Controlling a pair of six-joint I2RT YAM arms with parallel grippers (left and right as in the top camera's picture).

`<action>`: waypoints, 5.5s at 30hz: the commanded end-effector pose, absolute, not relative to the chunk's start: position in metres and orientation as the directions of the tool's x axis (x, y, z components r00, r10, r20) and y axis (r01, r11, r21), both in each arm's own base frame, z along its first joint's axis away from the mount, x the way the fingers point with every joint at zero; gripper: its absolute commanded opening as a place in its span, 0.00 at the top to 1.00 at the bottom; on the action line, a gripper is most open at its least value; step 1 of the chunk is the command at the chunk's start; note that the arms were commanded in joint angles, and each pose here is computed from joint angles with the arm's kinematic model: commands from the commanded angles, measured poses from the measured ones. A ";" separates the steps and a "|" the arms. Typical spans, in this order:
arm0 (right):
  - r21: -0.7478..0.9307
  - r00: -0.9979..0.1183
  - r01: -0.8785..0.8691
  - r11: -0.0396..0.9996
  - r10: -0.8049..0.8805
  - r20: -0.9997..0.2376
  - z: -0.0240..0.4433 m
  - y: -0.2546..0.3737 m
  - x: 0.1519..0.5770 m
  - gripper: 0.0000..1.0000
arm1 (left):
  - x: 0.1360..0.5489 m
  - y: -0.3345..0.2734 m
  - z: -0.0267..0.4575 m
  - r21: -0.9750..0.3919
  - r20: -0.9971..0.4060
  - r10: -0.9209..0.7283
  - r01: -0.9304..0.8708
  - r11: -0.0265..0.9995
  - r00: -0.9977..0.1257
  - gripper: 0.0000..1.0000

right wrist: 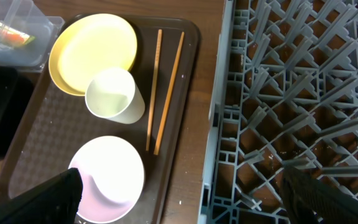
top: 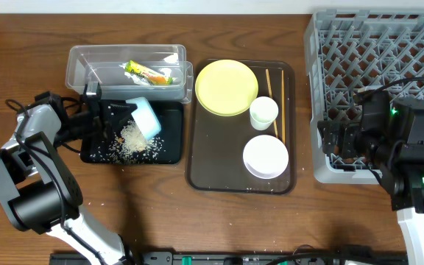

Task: Sort waste into correct bins and load items into the dishwasher rack
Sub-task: 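Tip the light-blue bowl over the black tray to dump the rice, then set the emptied light-blue bowl back on the brown tray with the left gripper, then grasp the white paper cup with the left gripper and lift it, then hand the white cup from the left gripper to the right gripper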

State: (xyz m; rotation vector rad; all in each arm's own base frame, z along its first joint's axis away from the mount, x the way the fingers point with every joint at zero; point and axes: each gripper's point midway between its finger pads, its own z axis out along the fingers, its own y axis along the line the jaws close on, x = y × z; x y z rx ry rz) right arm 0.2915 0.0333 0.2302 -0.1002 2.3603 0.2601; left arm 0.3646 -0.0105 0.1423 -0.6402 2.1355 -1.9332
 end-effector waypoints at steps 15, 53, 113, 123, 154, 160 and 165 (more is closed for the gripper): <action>0.159 -0.700 -0.182 0.970 -0.014 -0.714 0.240 0.041 0.292 0.01 | 0.365 -0.010 0.154 -0.970 0.239 -0.435 -0.237 -0.059 -0.868 0.94; 0.160 -0.705 -0.181 0.970 -0.014 -0.709 0.239 0.041 0.291 0.01 | 0.338 -0.076 0.174 -0.820 -0.061 -0.330 -0.142 0.555 -0.942 0.94; 0.164 -0.722 -0.177 0.970 -0.014 -0.692 0.235 0.041 0.286 0.01 | 0.393 -0.310 0.076 -0.319 -0.442 0.210 0.371 0.872 -0.872 0.49; 0.169 -0.724 -0.173 0.970 -0.009 -0.689 0.234 0.041 0.286 0.01 | 0.399 -0.300 0.079 -0.319 -0.434 0.163 0.320 0.892 -0.886 0.94; 0.494 -0.498 -0.857 0.145 0.010 -0.867 0.311 0.201 0.325 0.01 | 0.332 -0.233 0.289 -0.946 -0.262 0.100 0.276 0.170 -0.960 0.94; 0.481 -0.484 -0.873 0.088 -0.020 -0.875 0.311 0.222 0.314 0.07 | 0.330 -0.233 0.292 -0.950 -0.261 0.108 0.275 0.149 -0.959 0.94; 0.474 -0.476 -0.879 0.058 -0.034 -0.879 0.311 0.233 0.307 0.14 | 0.330 -0.233 0.293 -0.949 -0.263 0.108 0.277 0.148 -0.959 0.94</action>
